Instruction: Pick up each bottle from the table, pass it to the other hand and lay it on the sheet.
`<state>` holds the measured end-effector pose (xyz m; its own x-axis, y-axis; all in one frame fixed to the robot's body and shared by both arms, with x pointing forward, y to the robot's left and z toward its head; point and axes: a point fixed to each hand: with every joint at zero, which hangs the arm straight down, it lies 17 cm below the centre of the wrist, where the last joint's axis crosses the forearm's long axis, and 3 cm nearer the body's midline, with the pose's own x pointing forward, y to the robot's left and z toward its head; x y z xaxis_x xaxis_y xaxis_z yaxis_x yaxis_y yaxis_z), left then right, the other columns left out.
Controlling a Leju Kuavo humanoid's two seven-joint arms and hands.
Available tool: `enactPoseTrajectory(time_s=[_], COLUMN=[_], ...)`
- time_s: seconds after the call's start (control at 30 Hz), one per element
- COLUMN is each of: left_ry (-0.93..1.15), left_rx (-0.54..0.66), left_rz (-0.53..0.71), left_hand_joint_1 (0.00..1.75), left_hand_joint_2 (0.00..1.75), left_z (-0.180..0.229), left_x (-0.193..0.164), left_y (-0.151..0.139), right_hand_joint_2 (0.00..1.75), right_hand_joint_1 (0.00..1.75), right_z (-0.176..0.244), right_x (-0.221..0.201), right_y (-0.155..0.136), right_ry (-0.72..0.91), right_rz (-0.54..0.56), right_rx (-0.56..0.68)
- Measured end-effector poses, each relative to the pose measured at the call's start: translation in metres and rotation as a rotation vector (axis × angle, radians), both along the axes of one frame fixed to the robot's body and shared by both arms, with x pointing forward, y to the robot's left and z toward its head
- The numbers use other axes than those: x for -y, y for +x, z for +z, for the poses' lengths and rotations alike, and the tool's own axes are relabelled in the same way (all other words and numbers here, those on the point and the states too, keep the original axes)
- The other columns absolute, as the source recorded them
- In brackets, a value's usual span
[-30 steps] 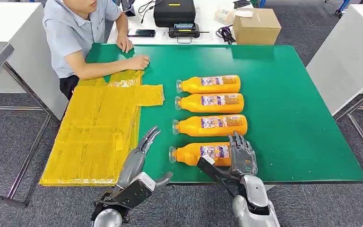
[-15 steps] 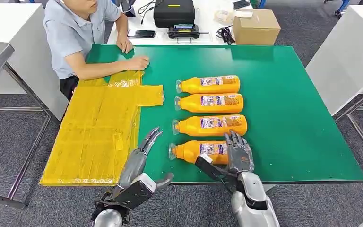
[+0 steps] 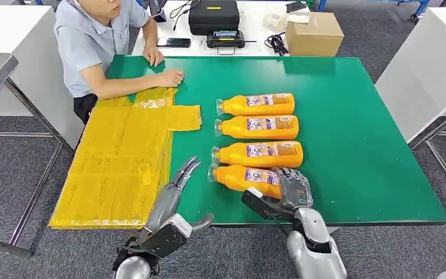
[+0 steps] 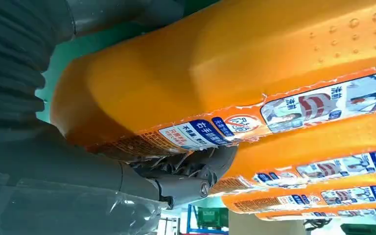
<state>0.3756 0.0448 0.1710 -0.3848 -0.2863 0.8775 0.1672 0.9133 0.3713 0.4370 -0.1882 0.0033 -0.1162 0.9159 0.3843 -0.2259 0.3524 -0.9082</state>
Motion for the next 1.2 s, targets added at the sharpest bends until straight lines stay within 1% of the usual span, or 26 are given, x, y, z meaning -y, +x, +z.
enactPoseTrajectory(time_s=[0.27, 0.3, 0.4, 0.43, 0.5, 0.83, 0.9, 0.97, 1.0, 1.03, 1.07, 1.1, 1.13, 1.2], left_ry=[0.001, 0.001, -0.032, -0.075, -0.153, -0.173, -0.207, -0.245, -0.288, -0.334, -0.363, -0.383, -0.427, -0.512], left_rx=[-0.002, -0.002, -0.008, -0.028, -0.066, -0.079, -0.108, -0.138, -0.166, -0.194, -0.211, -0.224, -0.249, -0.301], left_rz=[-0.002, -0.003, -0.004, 0.002, 0.012, 0.010, 0.010, 0.013, 0.018, 0.023, 0.024, 0.024, 0.022, 0.016], left_hand_joint_1=[0.00, 0.00, 0.00, 0.00, 0.00, 0.00, 0.00, 0.00, 0.00, 0.00, 0.00, 0.00, 0.00, 0.00], left_hand_joint_2=[1.75, 1.75, 1.75, 1.75, 1.75, 1.75, 1.75, 1.75, 1.75, 1.75, 1.75, 1.75, 1.75, 1.75], left_z=[-0.001, -0.001, 0.000, 0.000, -0.001, -0.002, -0.004, -0.006, -0.009, -0.012, -0.013, -0.015, -0.018, -0.024], left_x=[0.001, 0.001, 0.000, -0.003, -0.007, -0.007, -0.008, -0.010, -0.012, -0.014, -0.015, -0.016, -0.017, -0.019], left_y=[0.000, 0.000, 0.001, 0.003, 0.006, 0.008, 0.009, 0.010, 0.012, 0.013, 0.014, 0.014, 0.015, 0.016], right_hand_joint_2=[1.75, 1.75, 1.75, 1.75, 1.75, 1.75, 1.75, 1.75, 1.75, 1.75, 1.75, 1.75, 1.75, 1.75], right_hand_joint_1=[1.75, 1.75, 1.75, 1.75, 1.75, 1.75, 1.75, 1.71, 1.64, 1.52, 1.48, 1.52, 1.47, 1.48], right_z=[-0.001, 0.000, 0.005, 0.008, 0.013, 0.019, 0.023, 0.027, 0.033, 0.040, 0.043, 0.046, 0.052, 0.063], right_x=[0.001, -0.001, -0.013, -0.017, -0.025, -0.030, -0.031, -0.034, -0.037, -0.042, -0.046, -0.047, -0.052, -0.060], right_y=[0.000, -0.001, -0.005, -0.009, -0.016, -0.024, -0.025, -0.026, -0.028, -0.031, -0.033, -0.034, -0.036, -0.040], right_ry=[0.035, 0.064, 0.228, 0.296, 0.376, 0.410, 0.439, 0.475, 0.519, 0.563, 0.588, 0.604, 0.637, 0.691], right_rz=[0.001, 0.009, 0.051, 0.067, 0.085, 0.094, 0.098, 0.108, 0.119, 0.131, 0.139, 0.143, 0.153, 0.165], right_rx=[-0.006, -0.006, -0.016, -0.015, -0.014, -0.015, -0.006, 0.001, 0.008, 0.015, 0.015, 0.018, 0.025, 0.039])
